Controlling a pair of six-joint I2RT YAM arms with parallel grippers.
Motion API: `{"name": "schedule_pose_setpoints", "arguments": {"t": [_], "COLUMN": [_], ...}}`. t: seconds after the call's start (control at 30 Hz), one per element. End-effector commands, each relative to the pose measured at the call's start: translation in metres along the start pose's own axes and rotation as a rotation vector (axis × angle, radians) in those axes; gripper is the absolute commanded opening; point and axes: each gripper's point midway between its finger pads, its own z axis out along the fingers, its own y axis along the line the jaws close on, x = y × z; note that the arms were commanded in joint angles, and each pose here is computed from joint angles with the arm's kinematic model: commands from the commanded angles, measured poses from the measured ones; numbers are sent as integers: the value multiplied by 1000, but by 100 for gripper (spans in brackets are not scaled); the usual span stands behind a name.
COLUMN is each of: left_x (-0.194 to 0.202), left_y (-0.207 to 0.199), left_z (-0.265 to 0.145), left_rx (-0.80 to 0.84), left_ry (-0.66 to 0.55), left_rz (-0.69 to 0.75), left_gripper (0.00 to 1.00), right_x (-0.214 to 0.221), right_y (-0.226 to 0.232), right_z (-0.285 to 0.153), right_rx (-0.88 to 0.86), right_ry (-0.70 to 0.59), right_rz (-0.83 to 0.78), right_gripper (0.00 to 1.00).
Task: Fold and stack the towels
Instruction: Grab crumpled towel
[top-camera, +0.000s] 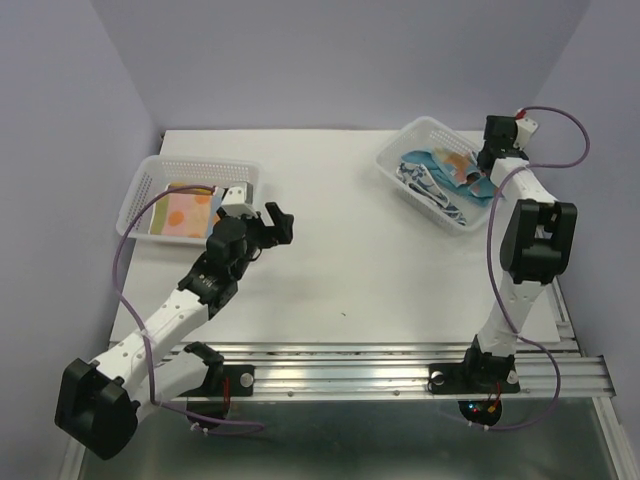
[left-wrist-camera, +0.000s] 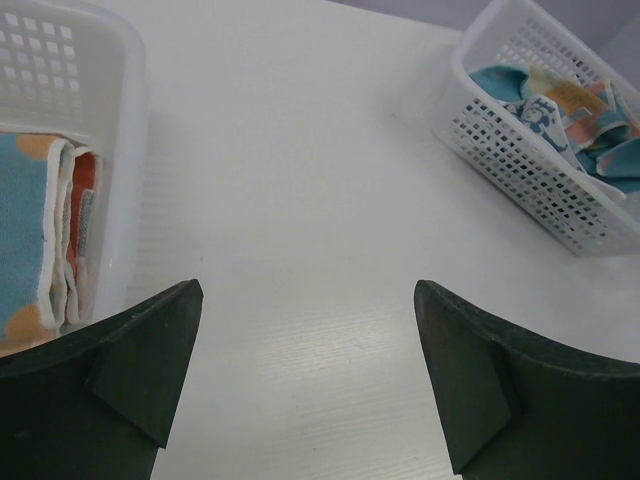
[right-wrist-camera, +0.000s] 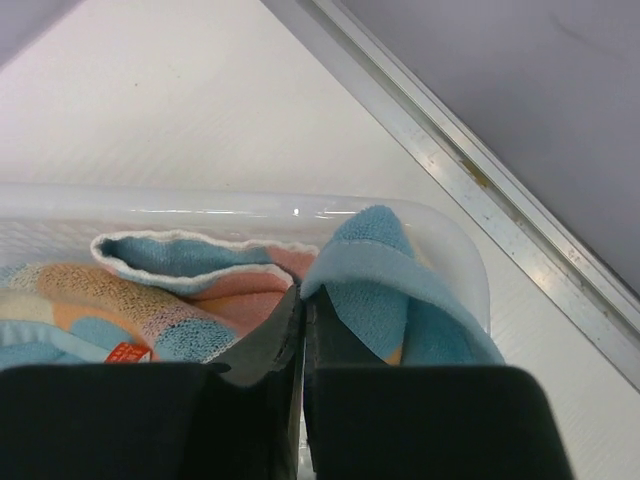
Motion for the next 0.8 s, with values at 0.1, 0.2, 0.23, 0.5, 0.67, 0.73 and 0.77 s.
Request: {"name": "schedule_pose_setpoints", "arguments": {"t": [0.1, 0.2, 0.23, 0.5, 0.67, 0.73, 0.77], "left_x": [-13, -15, -14, -21, -31, -36, -34], "left_y": [-7, -11, -13, -23, -21, -20, -18], "left_z": [-7, -10, -11, -33, -52, -58, -60], "left_rx": [33, 50, 65, 128, 136, 131, 124], "left_ry": [-57, -57, -50, -66, -105, -125, -118], "left_rz": [-30, -43, -50, -109, -157, -180, -184], "left_gripper": [99, 99, 99, 99, 99, 99, 99], "right_x": [-80, -105, -105, -143, -169, -185, -183], "right_y": [5, 5, 11, 42, 73, 80, 92], "right_z": [-73, -119, -131, -267, -372, -412, -425], "right_rx": [-216, -333, -390, -686, -950, -1065, -1142], "right_ry": [-218, -268, -261, -386, -478, -509, -495], "right_rz": [78, 95, 91, 57, 39, 50, 24], "right_gripper": [1, 1, 1, 1, 1, 1, 1]}}
